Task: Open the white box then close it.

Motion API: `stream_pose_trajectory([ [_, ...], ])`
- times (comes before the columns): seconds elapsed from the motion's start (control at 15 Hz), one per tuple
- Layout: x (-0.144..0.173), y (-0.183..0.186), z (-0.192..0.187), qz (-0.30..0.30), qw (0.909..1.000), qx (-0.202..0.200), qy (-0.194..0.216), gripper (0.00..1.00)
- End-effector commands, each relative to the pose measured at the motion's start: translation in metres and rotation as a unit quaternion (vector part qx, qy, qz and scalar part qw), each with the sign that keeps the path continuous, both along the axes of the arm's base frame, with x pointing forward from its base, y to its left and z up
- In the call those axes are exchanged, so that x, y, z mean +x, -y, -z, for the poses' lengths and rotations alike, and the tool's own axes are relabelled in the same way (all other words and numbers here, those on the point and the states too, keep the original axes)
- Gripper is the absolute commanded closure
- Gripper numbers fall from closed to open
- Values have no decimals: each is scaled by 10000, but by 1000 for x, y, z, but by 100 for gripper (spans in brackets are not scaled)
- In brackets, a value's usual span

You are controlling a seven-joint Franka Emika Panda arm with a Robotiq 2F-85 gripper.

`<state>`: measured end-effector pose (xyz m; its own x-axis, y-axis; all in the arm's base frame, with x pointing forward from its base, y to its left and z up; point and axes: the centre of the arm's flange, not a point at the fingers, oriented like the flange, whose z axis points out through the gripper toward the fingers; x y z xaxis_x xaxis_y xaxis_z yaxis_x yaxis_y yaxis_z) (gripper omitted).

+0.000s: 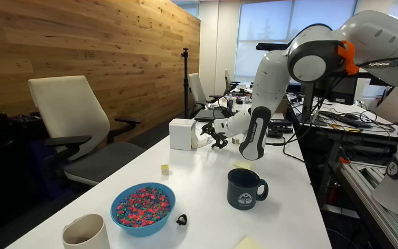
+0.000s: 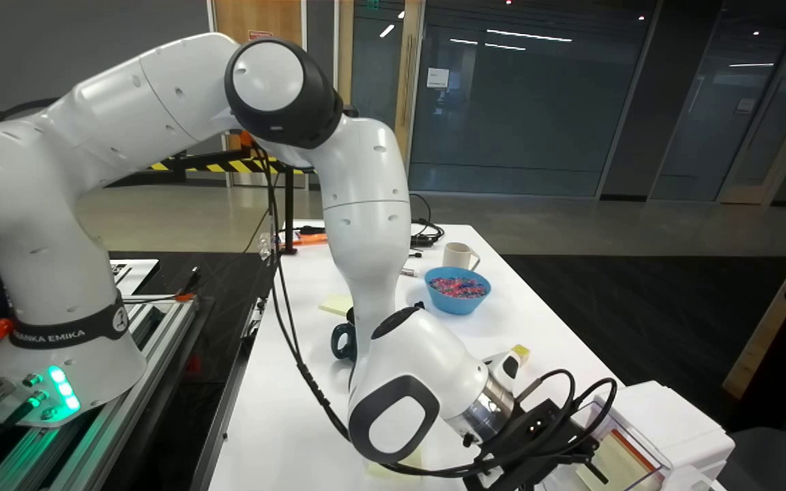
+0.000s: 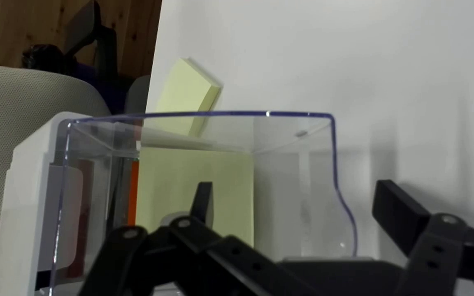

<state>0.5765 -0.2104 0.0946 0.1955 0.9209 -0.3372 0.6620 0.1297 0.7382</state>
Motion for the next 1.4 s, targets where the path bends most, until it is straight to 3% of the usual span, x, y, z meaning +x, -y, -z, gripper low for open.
stream_pose_trajectory([
  [0.0, -1, -3, -5, -22, 10000, -48, 53, 0],
  [0.33, -23, -8, -39, 77, 9994, 222, -238, 0],
  [0.67, -55, -16, -95, 222, 9915, 616, -1128, 0],
  [0.87, -61, -21, -124, 421, 9823, 797, -1641, 0],
  [1.33, -67, -42, -180, 805, 9462, 1313, -2847, 0],
])
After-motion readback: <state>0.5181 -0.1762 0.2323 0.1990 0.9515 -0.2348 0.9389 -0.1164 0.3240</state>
